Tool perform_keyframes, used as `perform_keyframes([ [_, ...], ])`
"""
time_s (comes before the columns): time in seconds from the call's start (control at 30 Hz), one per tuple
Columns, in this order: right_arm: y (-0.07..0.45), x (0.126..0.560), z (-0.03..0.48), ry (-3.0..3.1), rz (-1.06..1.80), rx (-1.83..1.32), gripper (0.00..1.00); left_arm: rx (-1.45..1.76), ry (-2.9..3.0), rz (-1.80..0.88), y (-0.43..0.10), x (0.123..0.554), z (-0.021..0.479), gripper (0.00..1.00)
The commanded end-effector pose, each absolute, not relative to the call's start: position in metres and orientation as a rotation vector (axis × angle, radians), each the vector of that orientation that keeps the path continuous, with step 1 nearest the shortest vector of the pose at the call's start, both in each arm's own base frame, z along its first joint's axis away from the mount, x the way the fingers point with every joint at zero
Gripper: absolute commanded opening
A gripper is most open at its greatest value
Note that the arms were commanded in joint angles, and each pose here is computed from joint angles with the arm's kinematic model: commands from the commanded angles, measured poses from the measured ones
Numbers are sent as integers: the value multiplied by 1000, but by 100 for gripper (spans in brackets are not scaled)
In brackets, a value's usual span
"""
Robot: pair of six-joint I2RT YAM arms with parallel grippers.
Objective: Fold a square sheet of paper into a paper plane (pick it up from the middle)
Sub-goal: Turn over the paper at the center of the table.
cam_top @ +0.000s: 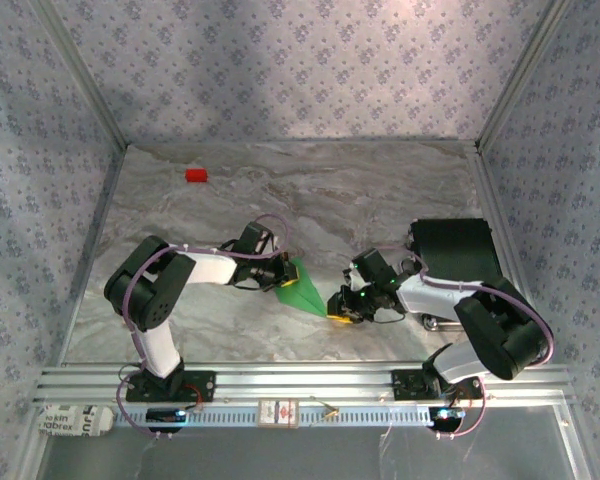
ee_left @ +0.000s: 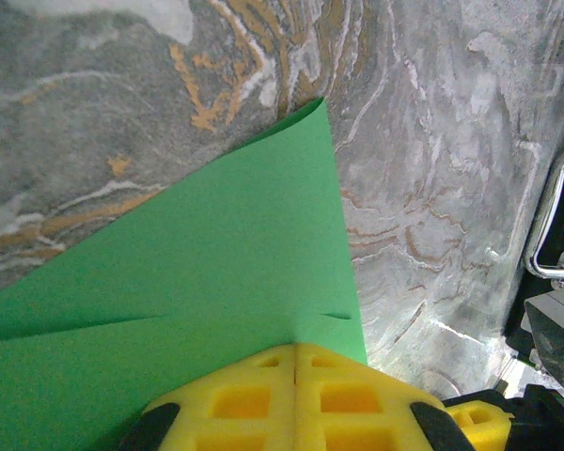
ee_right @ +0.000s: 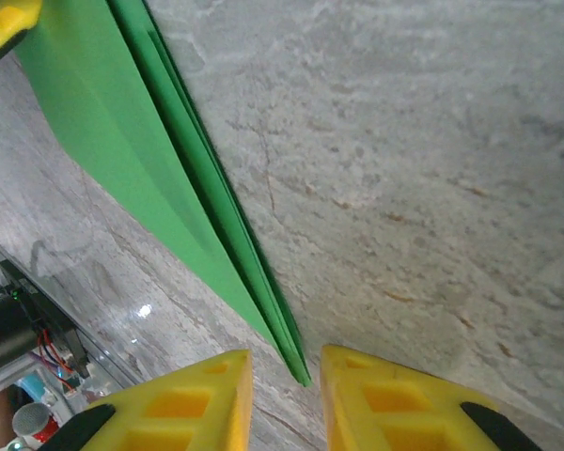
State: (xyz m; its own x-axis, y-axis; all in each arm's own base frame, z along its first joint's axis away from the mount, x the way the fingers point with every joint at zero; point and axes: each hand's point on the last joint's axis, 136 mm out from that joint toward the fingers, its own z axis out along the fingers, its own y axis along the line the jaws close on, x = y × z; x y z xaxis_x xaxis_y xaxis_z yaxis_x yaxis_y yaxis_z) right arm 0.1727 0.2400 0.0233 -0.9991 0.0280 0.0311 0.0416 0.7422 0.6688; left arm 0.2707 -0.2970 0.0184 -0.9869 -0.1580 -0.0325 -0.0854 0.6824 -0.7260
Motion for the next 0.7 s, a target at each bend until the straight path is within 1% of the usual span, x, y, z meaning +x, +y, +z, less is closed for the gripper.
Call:
perform_keyframes([
  [0.0, 246, 168, 22, -2865, -1153, -65, 26, -305, 2905, -1055, -273, 257, -12, 1],
  [0.67, 257, 193, 31, -2869, -1294, -79, 27, -303, 2901, -1067, -275, 257, -10, 1],
])
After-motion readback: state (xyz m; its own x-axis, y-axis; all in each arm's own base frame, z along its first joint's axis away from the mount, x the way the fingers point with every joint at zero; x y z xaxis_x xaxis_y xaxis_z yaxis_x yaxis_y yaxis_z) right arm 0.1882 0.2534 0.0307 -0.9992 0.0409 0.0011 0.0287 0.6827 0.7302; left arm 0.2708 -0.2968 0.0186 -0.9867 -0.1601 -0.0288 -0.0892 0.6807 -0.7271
